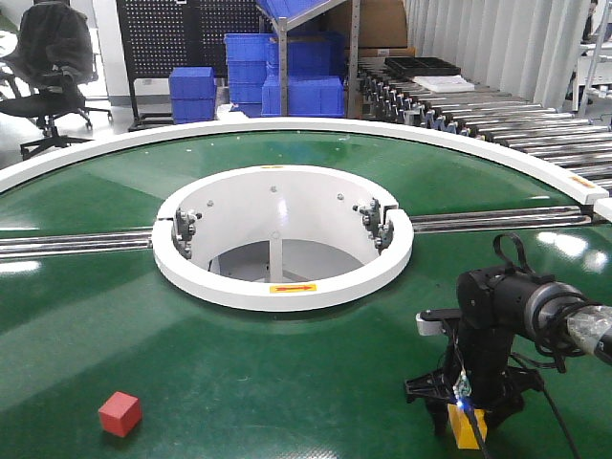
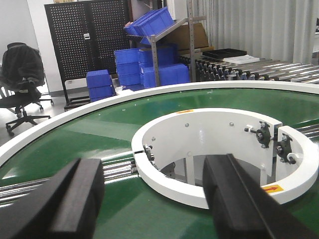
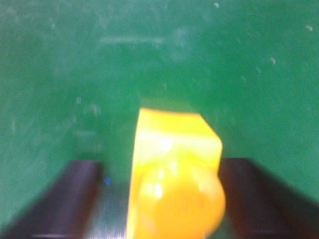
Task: Pick red and yellow blocks into blue bin
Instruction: 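Lower the right gripper onto the yellow brick and close it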
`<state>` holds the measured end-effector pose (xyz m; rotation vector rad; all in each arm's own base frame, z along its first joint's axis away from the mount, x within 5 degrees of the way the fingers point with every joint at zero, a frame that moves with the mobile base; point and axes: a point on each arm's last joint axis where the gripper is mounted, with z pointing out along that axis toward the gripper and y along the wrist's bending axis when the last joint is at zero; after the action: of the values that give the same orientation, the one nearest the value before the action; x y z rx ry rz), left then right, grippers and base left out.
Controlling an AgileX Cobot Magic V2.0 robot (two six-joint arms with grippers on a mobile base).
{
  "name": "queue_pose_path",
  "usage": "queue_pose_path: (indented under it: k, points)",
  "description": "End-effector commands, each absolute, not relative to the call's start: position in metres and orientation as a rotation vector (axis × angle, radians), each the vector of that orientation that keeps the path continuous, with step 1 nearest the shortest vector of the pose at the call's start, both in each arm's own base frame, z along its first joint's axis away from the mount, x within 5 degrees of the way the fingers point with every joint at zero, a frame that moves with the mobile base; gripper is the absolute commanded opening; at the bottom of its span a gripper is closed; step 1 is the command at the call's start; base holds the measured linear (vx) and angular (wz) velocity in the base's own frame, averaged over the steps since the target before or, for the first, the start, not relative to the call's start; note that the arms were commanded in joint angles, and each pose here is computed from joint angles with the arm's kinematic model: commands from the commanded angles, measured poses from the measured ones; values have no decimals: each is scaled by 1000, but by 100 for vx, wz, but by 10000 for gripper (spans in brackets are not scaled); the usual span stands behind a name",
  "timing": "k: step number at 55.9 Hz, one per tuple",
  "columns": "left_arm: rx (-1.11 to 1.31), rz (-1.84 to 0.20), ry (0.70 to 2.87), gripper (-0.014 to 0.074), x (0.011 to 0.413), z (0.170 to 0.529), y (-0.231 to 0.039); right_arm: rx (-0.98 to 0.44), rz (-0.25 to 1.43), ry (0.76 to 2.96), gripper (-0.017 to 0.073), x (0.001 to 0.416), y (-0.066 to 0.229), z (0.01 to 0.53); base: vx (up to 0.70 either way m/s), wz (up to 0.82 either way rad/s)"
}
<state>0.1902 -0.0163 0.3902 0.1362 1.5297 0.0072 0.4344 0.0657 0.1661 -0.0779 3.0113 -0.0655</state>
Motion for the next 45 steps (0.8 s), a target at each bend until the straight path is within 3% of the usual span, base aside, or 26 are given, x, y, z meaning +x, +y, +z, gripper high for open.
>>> queue_pose_path:
  k: [1,5,6,17,28,34,45]
  points:
    - [114,8,1405,551,186,411,-15,-73,-56,2892,218,438,64,202,0,0]
    - [114,8,1407,551,186,411,-15,-91,-53,2893,3,438,64,202,0,0]
    - [114,8,1407,551,186,411,-15,-93,-50,2894,-17,438,64,202,0,0]
    - [121,2,1459,551,186,407,-16,-134,-40,2873,-14,435,66,215,0,0]
    - [169,-19,1713,551,199,411,-20,-222,-38,2787,-11,429,65,243,0,0]
    - [196,-31,1856,551,223,419,-23,-225,-33,2745,-10,427,65,255,0,0]
    - [346,6,2159,551,285,402,-30,-227,-34,2747,-10,425,64,259,0,0]
